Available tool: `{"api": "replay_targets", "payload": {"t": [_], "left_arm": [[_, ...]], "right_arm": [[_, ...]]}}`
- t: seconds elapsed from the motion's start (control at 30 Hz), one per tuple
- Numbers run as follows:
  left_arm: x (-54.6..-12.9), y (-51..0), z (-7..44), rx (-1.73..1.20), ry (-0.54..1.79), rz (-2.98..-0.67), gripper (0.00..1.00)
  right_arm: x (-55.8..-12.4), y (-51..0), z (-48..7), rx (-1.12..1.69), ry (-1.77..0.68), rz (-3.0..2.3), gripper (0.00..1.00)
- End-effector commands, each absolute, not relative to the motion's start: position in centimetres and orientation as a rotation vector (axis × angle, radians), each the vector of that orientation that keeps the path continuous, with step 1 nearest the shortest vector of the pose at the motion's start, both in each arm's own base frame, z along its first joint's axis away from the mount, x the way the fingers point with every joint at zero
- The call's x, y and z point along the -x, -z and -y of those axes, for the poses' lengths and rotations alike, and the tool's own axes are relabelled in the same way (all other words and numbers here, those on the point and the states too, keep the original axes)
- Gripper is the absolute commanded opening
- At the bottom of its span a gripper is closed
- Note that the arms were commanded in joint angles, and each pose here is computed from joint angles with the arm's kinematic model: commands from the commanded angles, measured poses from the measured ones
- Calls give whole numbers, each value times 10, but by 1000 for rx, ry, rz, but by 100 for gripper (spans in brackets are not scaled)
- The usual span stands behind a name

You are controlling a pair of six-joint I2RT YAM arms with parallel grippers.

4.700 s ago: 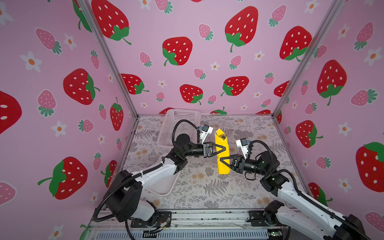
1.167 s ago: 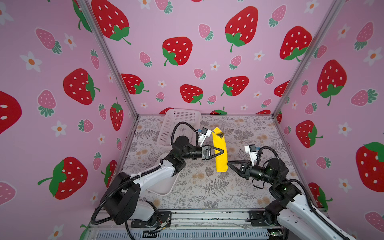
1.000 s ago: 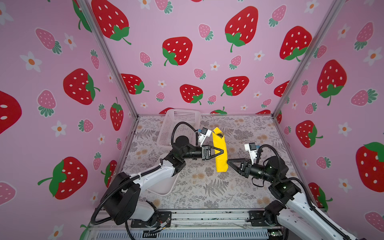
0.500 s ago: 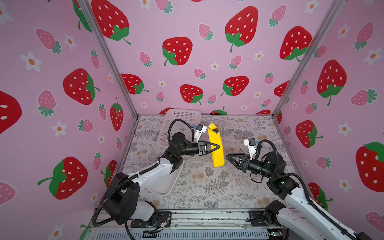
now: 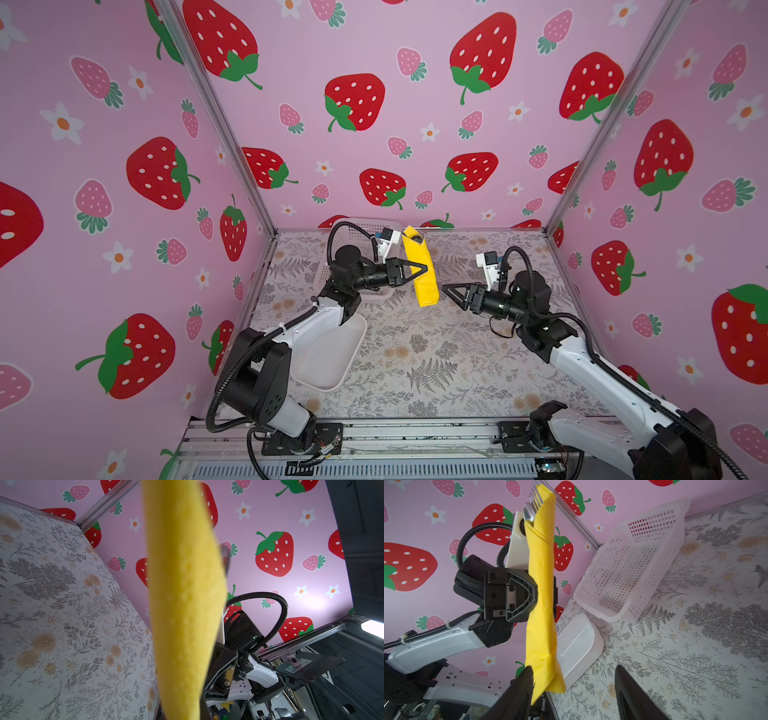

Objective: Place the utensils on the paper napkin and roll it up
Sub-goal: 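Carry the yellow roll with the left gripper over the white basket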

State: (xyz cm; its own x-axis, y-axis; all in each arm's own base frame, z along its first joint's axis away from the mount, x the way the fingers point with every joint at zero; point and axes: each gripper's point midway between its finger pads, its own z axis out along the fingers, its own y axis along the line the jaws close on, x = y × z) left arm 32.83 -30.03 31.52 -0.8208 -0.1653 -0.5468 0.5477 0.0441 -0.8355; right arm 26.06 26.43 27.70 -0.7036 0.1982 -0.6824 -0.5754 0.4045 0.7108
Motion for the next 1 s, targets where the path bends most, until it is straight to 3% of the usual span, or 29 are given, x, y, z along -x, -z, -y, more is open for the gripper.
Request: {"api": "replay_targets", "payload": {"t": [0.0,0.37,0.67,0.97], "left_arm": [[-335,-348,288,-455,1835,-1718,7],[-388,-333,229,-344,1737,-1757,7],[-427,-314,189,-263,1662,-1807,7],[-452,-288,166,-216,1644,-1861,7]], "right_arm": [[-285,-279,-257,237,-1293,-1927,65],[-308,-234,-290,206,-1400,-2082,68],[-338,-178,-335,150,-1277,-2251,68],[-358,-167,-377,159,-1245,-2277,69]]}}
